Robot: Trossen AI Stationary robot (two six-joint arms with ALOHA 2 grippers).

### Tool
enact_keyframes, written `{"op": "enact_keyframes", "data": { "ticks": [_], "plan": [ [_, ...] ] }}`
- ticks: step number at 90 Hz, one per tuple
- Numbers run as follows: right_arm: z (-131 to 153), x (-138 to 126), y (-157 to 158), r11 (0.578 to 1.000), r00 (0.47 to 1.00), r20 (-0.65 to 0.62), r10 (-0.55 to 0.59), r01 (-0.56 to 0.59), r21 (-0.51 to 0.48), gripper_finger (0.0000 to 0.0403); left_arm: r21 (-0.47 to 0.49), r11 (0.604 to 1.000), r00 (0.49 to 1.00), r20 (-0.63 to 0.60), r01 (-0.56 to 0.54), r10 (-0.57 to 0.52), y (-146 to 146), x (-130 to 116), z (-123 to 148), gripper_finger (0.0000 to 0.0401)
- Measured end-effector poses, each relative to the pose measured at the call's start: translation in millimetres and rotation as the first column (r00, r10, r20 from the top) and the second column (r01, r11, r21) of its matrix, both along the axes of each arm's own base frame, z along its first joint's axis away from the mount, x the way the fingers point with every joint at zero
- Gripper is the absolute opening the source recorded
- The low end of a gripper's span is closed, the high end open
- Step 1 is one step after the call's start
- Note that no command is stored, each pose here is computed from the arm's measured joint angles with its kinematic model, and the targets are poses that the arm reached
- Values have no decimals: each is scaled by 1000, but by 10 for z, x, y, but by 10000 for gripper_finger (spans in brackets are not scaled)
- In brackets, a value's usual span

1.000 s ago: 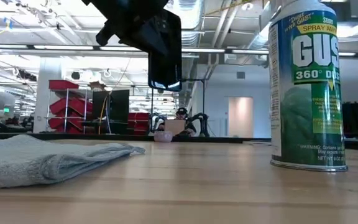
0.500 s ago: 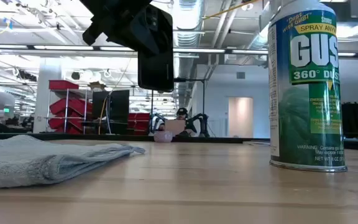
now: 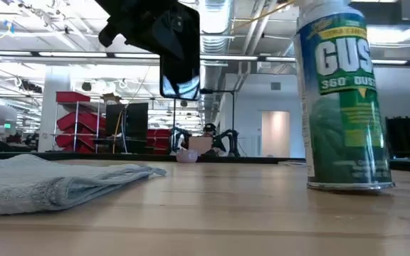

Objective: Apply microfiber cloth
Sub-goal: Spray the back of the cellphone with the cleaning bottle, then wipe the back of the cellphone with a gray microfiber cloth

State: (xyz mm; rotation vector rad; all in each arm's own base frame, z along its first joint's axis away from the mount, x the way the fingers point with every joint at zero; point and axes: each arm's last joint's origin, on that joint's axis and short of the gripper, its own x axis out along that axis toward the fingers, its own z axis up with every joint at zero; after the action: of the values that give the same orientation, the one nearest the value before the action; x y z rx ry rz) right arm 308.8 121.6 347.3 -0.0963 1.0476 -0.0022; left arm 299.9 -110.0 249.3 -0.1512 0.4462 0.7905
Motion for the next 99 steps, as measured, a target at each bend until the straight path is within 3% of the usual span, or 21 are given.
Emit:
{"op": "enact_keyframes", "data": {
  "ticks": [26,43,71,85,99],
  "plan": [
    [280,13,25,993,989,136,61,-46,-108,0,104,995,1000,-31,8,-5,-51,-336,208,2],
    [306,231,-31,984,950,258,176,-179,-15,0,154,987,996,-65,-46,57,-7,-612,241,2],
    [36,732,-315,922,868,395,300,-370,114,0,193,978,995,-46,-83,94,-41,-927,154,2],
    [-260,1007,-457,876,860,386,334,-435,211,0,176,982,998,-6,-65,67,-67,-1026,119,2],
    [-539,1212,-491,842,840,386,381,-488,231,0,173,985,1000,1,-22,22,-47,-1086,100,2]
  ]
}}
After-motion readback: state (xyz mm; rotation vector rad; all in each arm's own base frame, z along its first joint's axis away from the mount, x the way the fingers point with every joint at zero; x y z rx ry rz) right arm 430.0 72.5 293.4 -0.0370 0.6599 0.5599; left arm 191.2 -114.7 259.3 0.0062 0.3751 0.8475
